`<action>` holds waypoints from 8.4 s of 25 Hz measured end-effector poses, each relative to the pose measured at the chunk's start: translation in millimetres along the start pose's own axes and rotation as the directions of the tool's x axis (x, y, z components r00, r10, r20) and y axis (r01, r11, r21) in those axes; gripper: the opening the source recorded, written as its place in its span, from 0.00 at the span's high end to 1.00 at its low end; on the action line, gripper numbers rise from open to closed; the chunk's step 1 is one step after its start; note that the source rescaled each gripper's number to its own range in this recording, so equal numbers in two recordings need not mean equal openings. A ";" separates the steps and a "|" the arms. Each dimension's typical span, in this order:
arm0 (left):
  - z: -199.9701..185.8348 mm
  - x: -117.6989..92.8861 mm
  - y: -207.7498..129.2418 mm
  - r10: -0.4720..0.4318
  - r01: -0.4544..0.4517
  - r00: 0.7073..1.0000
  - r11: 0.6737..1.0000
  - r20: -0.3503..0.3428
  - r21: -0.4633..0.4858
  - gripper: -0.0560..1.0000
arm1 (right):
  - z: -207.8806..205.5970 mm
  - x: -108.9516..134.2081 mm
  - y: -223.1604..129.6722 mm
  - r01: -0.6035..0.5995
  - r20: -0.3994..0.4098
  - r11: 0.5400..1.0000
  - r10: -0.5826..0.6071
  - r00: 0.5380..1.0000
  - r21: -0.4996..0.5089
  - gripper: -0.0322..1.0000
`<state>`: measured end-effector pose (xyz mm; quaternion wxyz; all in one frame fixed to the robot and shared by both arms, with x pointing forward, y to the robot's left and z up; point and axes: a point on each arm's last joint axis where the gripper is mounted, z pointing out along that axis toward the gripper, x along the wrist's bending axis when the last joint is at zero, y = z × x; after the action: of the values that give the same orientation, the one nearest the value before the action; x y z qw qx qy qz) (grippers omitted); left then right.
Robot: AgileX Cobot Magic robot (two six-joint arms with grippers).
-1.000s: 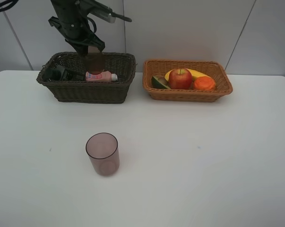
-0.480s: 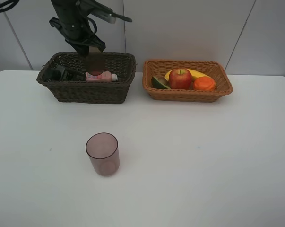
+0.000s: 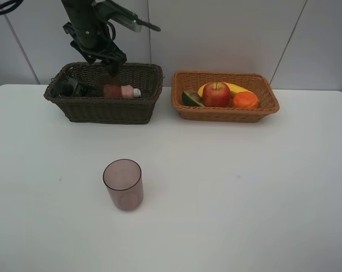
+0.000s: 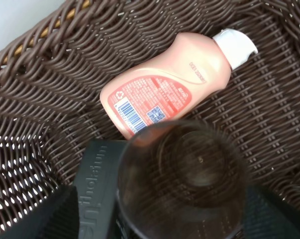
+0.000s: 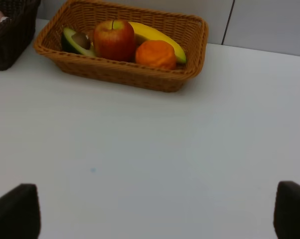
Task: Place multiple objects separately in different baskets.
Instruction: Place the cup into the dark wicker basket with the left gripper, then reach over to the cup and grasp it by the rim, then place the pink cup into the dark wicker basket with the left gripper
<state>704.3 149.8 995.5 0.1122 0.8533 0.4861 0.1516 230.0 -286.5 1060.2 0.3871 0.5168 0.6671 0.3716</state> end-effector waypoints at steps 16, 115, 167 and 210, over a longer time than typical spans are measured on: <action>0.0 -1.5 -1.1 -0.005 0.004 1.000 1.000 0.016 0.013 0.11 | 0.0 0.0 0.0 0.000 0.000 1.000 0.000 1.000 0.000 0.02; -7.2 -158.0 -182.0 0.135 -0.199 0.958 0.950 0.254 0.243 0.11 | 0.0 0.0 0.0 0.000 0.000 1.000 0.000 1.000 0.000 0.02; 1.5 -161.3 -182.5 0.109 -0.177 0.958 0.952 0.265 0.249 0.93 | 0.0 0.0 0.0 0.000 0.000 1.000 0.000 1.000 0.000 0.02; -106.3 -69.4 -42.0 0.081 -0.077 0.996 0.993 0.047 -0.085 0.93 | 0.0 0.0 0.0 0.000 0.000 1.000 0.000 1.000 0.000 0.02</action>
<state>598.4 115.6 1069.7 0.1537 0.8700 0.4422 0.1546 230.0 -286.5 1060.2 0.3871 0.5168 0.6671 0.3716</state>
